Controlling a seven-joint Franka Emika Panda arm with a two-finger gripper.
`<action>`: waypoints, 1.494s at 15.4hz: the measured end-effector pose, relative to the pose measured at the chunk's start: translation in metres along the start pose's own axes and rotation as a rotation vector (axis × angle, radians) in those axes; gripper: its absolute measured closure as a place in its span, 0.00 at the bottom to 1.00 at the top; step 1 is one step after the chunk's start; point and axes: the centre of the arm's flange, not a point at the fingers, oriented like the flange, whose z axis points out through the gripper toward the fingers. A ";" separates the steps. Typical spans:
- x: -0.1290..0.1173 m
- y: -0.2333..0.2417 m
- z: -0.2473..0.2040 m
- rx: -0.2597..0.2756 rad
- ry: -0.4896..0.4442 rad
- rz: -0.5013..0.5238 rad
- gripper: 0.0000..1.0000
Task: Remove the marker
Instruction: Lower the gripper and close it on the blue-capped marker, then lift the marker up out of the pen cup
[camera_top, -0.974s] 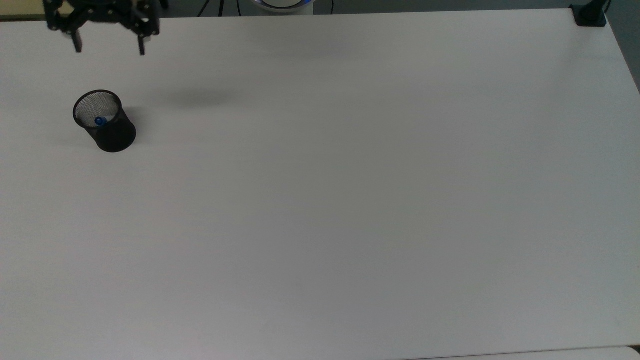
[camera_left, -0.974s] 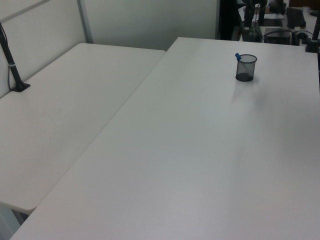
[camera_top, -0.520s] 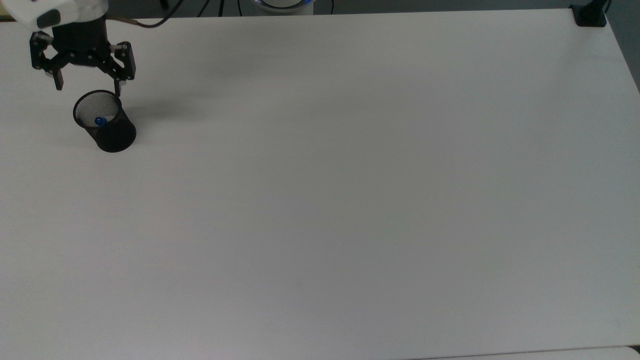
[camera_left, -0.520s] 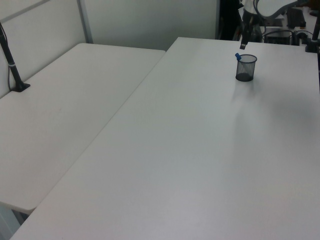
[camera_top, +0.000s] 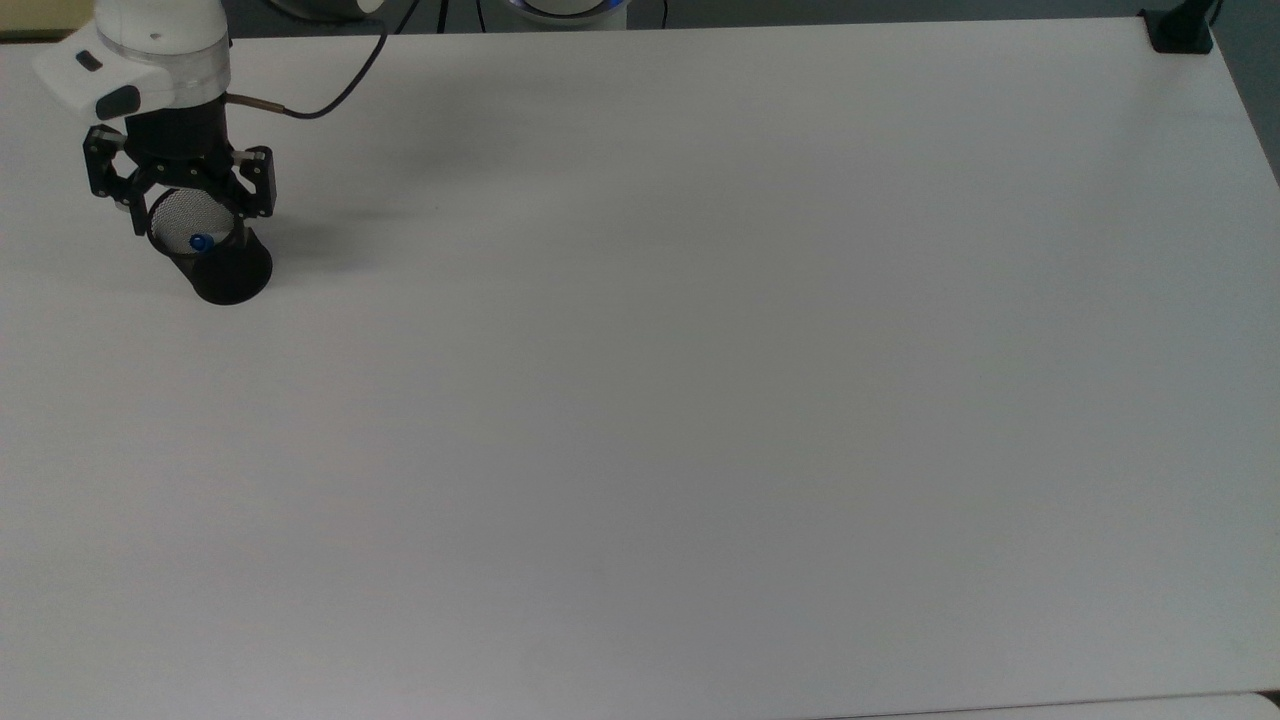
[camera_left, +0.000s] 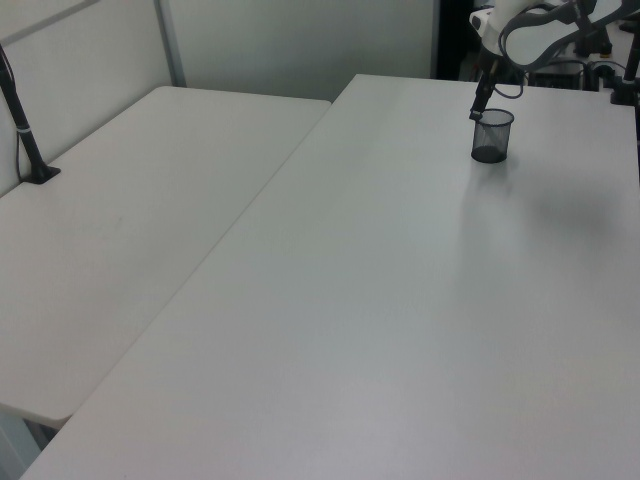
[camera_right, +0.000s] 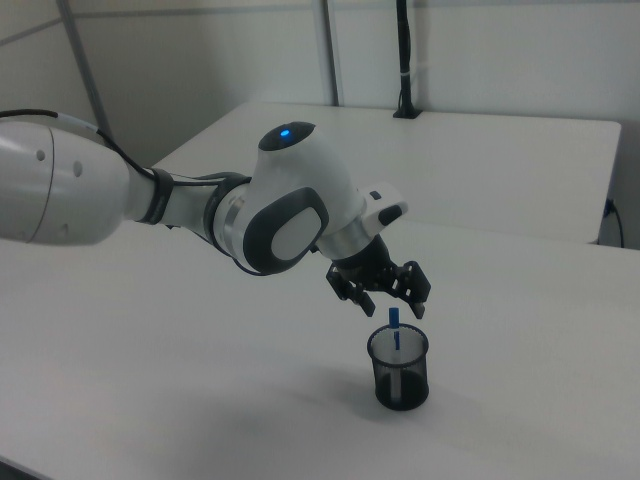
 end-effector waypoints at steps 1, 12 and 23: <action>0.000 0.000 0.002 0.004 0.004 0.007 0.11; 0.001 0.002 0.002 0.025 0.017 0.046 0.83; 0.022 0.040 -0.132 0.085 0.097 0.133 0.83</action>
